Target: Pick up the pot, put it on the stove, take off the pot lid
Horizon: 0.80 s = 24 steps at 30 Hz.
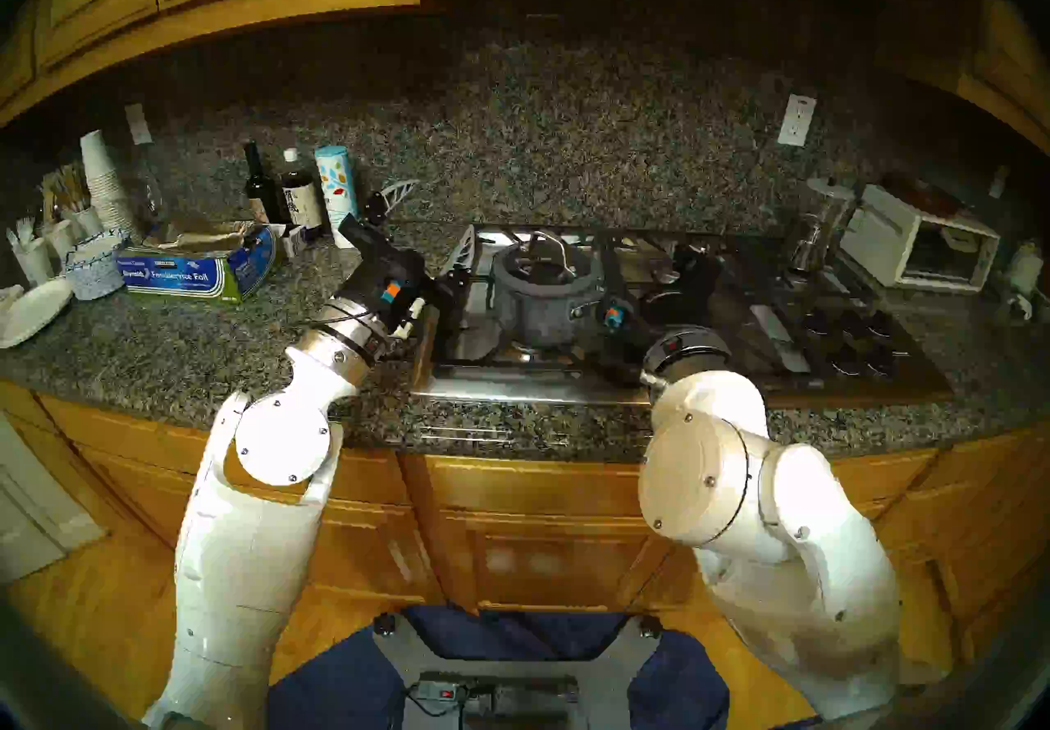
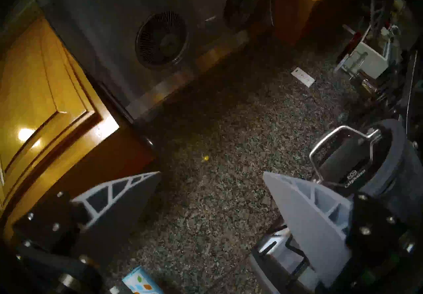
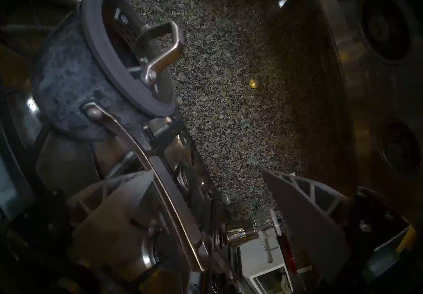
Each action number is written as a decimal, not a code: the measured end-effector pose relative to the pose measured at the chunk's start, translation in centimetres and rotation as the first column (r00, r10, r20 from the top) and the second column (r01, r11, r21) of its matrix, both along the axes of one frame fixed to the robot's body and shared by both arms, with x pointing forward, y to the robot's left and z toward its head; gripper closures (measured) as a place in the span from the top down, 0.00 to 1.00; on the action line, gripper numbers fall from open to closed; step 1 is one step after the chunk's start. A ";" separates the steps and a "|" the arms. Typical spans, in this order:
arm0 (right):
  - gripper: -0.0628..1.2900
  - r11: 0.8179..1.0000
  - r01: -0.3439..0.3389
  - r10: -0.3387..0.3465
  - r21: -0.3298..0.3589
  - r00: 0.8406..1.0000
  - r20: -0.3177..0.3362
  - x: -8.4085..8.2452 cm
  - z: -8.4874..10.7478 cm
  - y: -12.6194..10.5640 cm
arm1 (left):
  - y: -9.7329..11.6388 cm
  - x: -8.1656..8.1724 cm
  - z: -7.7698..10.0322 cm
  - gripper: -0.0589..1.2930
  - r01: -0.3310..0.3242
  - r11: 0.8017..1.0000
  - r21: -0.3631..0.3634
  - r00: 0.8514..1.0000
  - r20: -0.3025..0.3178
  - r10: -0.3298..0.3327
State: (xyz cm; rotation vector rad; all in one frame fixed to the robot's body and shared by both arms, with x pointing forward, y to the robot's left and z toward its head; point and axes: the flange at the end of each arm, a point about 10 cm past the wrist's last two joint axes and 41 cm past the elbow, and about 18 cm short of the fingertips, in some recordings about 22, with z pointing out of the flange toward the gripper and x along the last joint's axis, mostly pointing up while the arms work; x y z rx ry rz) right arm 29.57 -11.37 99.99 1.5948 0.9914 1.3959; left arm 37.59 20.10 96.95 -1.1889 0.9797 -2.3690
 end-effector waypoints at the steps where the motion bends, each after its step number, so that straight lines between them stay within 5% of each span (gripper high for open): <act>1: 0.96 1.000 0.001 -0.001 0.000 1.000 0.000 0.0 0.0 0.0 | 0.0 0.0 0.0 0.94 0.001 1.000 0.002 1.000 0.006 -0.001; 24: 0.96 1.000 0.014 -0.014 -0.003 1.000 0.010 -0.2 0.0 0.2 | 0.0 0.4 -0.5 0.94 0.017 1.000 0.013 0.994 0.108 -0.018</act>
